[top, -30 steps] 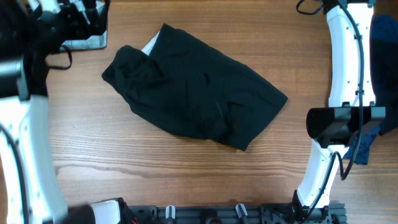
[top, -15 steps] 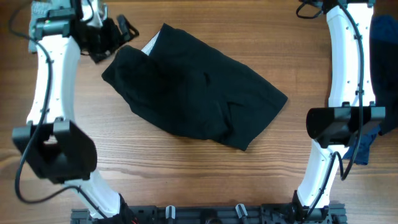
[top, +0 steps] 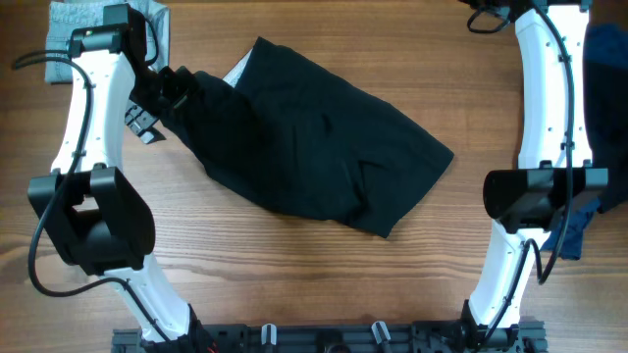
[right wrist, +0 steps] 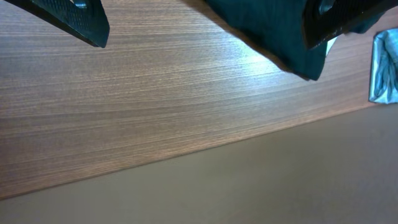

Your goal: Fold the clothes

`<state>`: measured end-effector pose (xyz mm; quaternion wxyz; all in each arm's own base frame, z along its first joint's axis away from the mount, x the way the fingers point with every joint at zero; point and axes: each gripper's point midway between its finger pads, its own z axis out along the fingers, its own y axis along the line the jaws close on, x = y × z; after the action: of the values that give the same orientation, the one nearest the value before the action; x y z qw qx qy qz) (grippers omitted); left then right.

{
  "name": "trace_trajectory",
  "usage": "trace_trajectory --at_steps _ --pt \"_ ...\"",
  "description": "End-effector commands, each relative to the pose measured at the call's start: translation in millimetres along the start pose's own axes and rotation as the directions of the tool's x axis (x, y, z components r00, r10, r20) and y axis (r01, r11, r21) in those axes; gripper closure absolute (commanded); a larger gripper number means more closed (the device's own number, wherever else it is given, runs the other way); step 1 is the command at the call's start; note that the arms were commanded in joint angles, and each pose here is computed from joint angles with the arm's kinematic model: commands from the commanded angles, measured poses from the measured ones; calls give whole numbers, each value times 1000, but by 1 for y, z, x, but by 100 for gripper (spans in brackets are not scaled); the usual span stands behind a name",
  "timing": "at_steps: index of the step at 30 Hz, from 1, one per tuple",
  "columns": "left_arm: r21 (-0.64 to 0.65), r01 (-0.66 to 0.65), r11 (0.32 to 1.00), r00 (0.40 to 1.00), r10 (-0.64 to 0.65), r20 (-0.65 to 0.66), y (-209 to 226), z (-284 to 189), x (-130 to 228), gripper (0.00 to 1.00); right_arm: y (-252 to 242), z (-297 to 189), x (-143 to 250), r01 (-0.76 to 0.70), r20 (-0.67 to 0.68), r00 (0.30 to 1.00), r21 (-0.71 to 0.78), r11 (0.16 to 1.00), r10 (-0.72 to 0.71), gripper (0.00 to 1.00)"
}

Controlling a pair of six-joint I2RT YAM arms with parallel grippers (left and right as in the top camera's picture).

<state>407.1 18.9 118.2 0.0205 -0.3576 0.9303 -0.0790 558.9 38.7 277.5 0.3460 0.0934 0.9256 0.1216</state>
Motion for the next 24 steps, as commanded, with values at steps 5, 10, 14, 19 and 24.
trace_trajectory --at_steps 5,10,14,19,24 --pt "-17 29 999 1000 -29 10 1 9 -8 0 -3 -3 -3 17 8 1000 9 1000 -17 0" --pt "78 4 997 1000 -3 -11 -18 9 -6 0 -4 -3 -1 15 2 1000 10 1000 -15 0" --pt "103 -71 992 997 73 -15 -30 17 -4 0 -4 -3 -1 16 2 1000 10 1000 -16 0" --pt "53 -80 995 996 82 -33 -28 31 1 0 -4 -3 -1 16 0 1000 11 1000 -16 0" --pt "17 -76 997 995 77 -66 -23 47 2 0 -4 -3 -1 16 0 1000 11 1000 -16 0"
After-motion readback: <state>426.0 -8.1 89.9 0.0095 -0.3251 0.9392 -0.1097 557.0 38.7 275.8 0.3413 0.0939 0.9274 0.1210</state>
